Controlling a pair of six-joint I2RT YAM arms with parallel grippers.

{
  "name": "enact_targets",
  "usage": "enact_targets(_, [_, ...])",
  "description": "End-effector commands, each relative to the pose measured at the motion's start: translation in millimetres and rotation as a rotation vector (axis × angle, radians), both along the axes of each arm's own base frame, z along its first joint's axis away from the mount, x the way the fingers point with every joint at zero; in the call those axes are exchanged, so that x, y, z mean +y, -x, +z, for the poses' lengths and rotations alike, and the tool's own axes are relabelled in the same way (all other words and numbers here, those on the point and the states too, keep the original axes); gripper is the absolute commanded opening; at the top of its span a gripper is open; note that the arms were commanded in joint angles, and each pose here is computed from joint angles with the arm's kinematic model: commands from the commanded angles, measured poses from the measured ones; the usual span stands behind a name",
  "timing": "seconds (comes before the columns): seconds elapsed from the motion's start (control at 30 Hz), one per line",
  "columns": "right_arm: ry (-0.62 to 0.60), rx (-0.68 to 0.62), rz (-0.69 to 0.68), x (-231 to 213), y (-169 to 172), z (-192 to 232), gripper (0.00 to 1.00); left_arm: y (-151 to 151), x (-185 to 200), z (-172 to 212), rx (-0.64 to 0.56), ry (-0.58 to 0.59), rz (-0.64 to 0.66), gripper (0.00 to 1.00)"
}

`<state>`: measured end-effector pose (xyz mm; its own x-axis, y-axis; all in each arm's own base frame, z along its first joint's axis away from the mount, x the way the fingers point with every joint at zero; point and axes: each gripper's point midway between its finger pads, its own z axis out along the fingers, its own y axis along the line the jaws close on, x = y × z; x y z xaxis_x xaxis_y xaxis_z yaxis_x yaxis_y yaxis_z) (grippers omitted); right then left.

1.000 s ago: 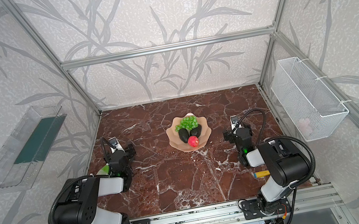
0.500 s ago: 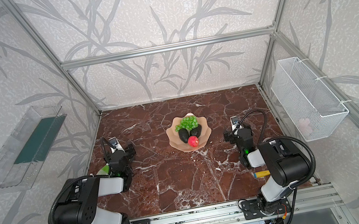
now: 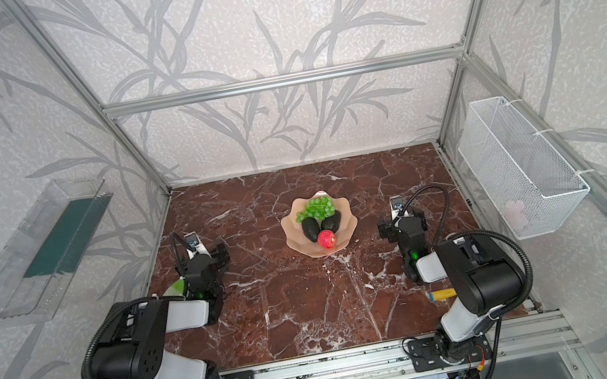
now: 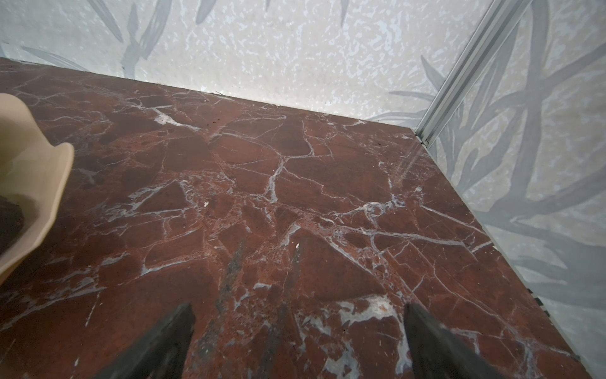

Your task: Place and organize the fake fruits in the fruit bowl

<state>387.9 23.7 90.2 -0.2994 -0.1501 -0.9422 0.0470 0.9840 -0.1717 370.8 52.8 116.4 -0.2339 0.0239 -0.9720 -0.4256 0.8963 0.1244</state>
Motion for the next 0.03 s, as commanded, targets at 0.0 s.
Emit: enact_targets(0.0, [-0.008,-0.024,-0.018,-1.1,-6.1,7.3,0.99,-3.1,0.7,4.4,-0.014,0.001,0.001,0.99])
